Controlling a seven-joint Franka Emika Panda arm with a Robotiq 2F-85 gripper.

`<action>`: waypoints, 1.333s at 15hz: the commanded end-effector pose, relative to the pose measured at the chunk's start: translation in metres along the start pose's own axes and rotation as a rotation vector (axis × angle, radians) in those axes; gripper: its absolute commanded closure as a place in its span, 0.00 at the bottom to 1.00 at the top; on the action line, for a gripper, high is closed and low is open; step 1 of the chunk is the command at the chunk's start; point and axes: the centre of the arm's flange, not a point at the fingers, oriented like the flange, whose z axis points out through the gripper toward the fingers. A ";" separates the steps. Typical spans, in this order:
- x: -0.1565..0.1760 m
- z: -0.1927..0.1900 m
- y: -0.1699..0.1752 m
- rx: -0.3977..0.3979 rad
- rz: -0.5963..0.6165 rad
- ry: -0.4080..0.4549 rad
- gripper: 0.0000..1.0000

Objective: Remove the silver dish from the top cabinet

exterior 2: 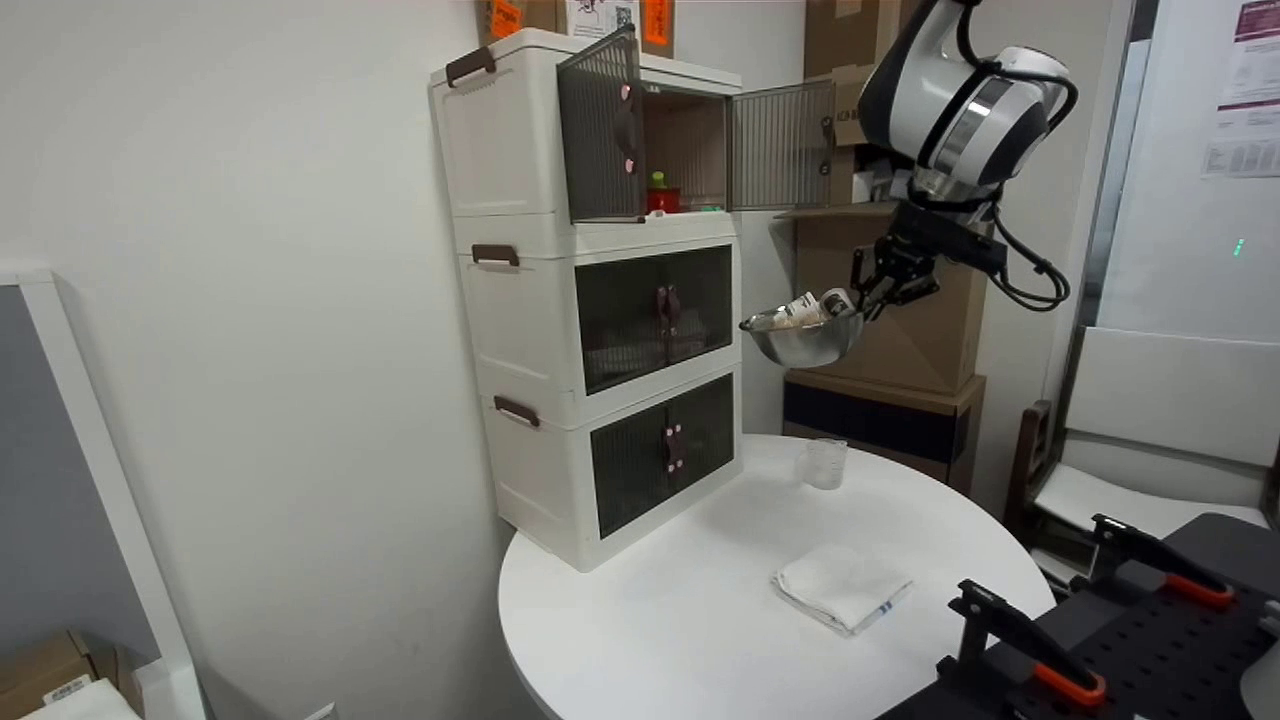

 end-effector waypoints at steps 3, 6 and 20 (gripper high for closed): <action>0.007 0.024 0.017 0.002 -0.032 -0.015 0.90; 0.014 0.044 0.031 -0.006 -0.037 -0.033 0.90; -0.019 0.126 0.111 -0.043 0.098 -0.041 0.98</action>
